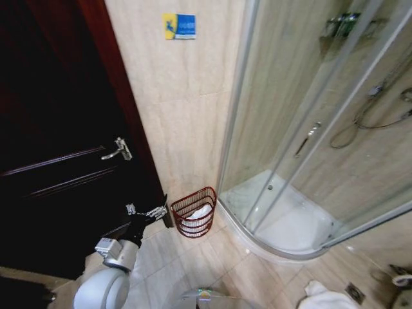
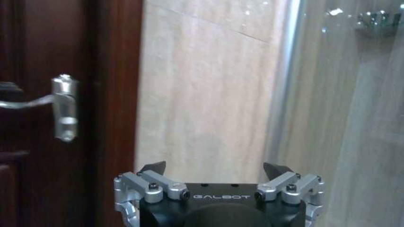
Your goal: Discard the used towel into the hamper.
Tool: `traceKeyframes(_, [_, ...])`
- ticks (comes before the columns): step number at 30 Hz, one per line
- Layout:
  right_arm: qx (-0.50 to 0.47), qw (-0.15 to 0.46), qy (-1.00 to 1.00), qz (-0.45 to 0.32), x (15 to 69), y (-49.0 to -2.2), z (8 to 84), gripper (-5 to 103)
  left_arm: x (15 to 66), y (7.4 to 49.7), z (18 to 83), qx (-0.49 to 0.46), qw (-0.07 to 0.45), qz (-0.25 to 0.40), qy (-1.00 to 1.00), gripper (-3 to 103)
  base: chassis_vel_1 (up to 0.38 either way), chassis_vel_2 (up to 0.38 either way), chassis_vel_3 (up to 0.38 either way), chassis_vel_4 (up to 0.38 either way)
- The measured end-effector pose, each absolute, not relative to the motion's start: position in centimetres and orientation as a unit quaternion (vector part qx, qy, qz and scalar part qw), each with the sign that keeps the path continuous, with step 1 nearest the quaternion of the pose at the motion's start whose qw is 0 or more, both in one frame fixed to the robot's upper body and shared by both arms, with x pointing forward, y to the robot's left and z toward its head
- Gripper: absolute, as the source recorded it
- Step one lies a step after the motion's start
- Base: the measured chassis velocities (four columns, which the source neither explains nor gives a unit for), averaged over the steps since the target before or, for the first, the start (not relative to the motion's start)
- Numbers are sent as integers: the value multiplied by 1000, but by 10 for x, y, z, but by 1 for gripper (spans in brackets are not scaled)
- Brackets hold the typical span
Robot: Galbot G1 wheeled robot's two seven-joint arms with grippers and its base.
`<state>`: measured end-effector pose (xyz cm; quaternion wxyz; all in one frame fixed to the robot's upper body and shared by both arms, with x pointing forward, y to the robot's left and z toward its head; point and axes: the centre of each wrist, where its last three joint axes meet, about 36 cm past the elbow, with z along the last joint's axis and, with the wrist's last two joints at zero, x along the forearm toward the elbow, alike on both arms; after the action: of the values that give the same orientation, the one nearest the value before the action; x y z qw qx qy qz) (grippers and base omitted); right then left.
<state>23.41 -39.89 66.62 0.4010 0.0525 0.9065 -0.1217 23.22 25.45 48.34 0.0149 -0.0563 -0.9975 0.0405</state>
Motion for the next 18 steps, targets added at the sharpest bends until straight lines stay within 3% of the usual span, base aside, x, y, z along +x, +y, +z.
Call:
traceKeyframes(9, [21,442,891,-104,247,-407,685,100,232,254,483,-56,15,41,-997,100,-289,-293,304,280])
traceKeyframes(18, [-36,493,858,-139,269,-403,736,100,232,255,483,-57,15,41,-997,100,0,-44,65,28])
